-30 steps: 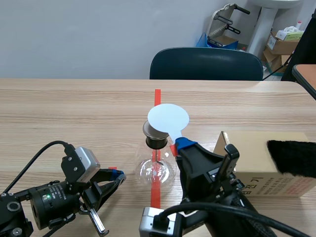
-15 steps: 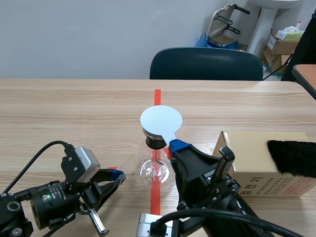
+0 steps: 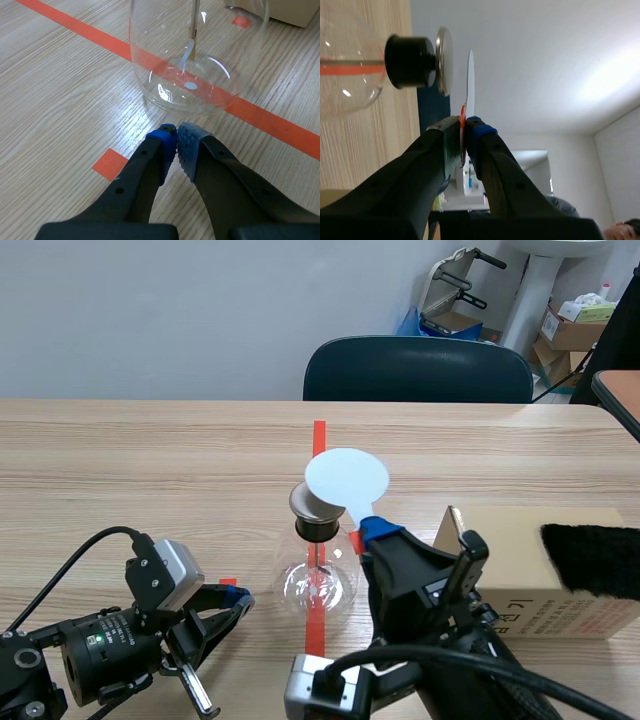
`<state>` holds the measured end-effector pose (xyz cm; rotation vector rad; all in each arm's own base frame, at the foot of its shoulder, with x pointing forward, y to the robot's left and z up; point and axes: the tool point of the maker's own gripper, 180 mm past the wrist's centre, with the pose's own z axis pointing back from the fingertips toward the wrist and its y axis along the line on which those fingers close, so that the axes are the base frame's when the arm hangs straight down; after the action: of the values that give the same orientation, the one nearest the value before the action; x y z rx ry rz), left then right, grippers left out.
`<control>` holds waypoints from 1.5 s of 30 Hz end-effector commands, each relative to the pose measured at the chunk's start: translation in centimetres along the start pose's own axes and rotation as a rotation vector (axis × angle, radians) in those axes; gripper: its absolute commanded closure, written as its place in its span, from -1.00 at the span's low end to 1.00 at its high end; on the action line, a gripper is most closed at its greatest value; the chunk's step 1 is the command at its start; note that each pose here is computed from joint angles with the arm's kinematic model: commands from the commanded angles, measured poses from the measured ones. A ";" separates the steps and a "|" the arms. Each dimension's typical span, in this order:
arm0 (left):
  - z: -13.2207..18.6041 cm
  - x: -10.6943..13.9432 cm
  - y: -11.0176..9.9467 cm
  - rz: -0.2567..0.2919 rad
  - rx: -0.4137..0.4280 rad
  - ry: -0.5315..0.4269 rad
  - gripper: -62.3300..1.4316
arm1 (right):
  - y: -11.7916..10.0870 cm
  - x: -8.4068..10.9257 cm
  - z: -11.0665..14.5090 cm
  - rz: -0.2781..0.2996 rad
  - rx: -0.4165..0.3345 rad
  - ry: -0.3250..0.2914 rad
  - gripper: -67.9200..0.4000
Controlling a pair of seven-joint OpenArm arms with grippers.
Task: Do the electroscope experiment
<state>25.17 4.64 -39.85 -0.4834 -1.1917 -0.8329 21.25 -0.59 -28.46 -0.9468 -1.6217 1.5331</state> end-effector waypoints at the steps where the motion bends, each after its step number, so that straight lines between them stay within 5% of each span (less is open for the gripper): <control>1: -0.3 1.1 -0.1 0.007 -0.002 -0.039 0.78 | -1.0 -1.1 -0.4 0.012 -0.036 0.043 0.94; 12: -0.3 1.1 -0.1 0.007 -0.002 -0.039 0.78 | -1.0 -6.1 0.5 0.007 -0.038 0.324 0.94; 21: -0.3 1.1 -0.1 0.007 -0.002 -0.042 0.78 | -1.0 -8.0 1.3 0.005 -0.038 0.438 0.94; 45: -0.3 1.7 -0.1 0.007 -0.002 -0.073 0.78 | -1.0 -8.2 1.3 0.004 -0.038 0.448 0.94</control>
<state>25.26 4.43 -39.19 -0.5014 -1.2271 -0.8269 23.48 -8.12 -28.62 -1.1836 -1.3059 1.2147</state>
